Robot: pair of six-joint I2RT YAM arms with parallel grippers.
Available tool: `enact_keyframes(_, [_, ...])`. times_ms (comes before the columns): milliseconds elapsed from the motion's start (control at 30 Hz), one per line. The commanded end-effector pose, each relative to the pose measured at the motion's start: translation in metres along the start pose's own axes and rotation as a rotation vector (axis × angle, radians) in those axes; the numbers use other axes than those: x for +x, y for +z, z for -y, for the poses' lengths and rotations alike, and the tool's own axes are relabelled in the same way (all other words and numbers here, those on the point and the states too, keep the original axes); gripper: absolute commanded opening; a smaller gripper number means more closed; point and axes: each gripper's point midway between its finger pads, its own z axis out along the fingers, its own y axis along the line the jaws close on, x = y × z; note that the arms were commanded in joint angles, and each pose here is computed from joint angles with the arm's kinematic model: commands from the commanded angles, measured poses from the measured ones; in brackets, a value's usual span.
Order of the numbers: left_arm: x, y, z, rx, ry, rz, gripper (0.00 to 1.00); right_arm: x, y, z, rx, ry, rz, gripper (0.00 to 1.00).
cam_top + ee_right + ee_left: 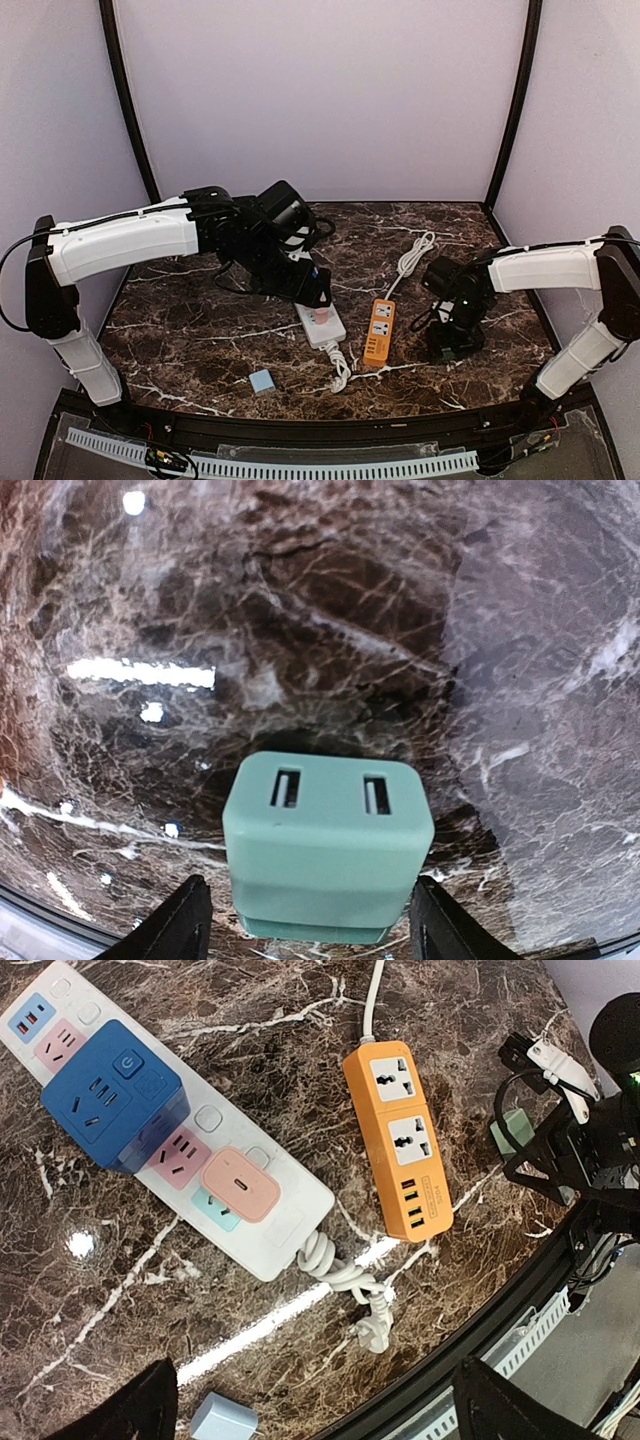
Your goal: Insert the plug
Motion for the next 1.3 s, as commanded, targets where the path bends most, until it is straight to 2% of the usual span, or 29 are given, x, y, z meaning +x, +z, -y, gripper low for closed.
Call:
enact_keyframes(0, [0.000, -0.013, 0.001, 0.028, 0.025, 0.023, 0.96, -0.010, -0.003, -0.002, 0.004, 0.019, 0.067, 0.66])
enact_keyframes(200, [0.000, -0.014, 0.000, 0.045, 0.042, 0.018, 0.95, -0.015, 0.004, -0.004, -0.013, 0.031, 0.140, 0.58])
enact_keyframes(433, [-0.010, -0.017, -0.002, 0.054, 0.067, 0.020, 0.96, -0.008, 0.007, 0.008, 0.019, 0.104, 0.239, 0.58])
enact_keyframes(600, [-0.017, -0.014, -0.003, 0.055, 0.092, 0.006, 0.95, 0.001, 0.017, 0.015, 0.003, 0.146, 0.268, 0.57])
enact_keyframes(967, [-0.025, -0.011, 0.000, 0.079, 0.093, -0.001, 0.95, -0.006, 0.021, 0.017, -0.004, 0.165, 0.327, 0.53])
enact_keyframes(1067, [-0.025, -0.011, 0.000, 0.080, 0.091, -0.004, 0.95, -0.007, 0.021, 0.016, -0.009, 0.164, 0.327, 0.49])
enact_keyframes(1267, [-0.021, -0.011, 0.000, 0.088, 0.084, -0.012, 0.95, -0.008, 0.022, 0.011, -0.023, 0.159, 0.323, 0.36])
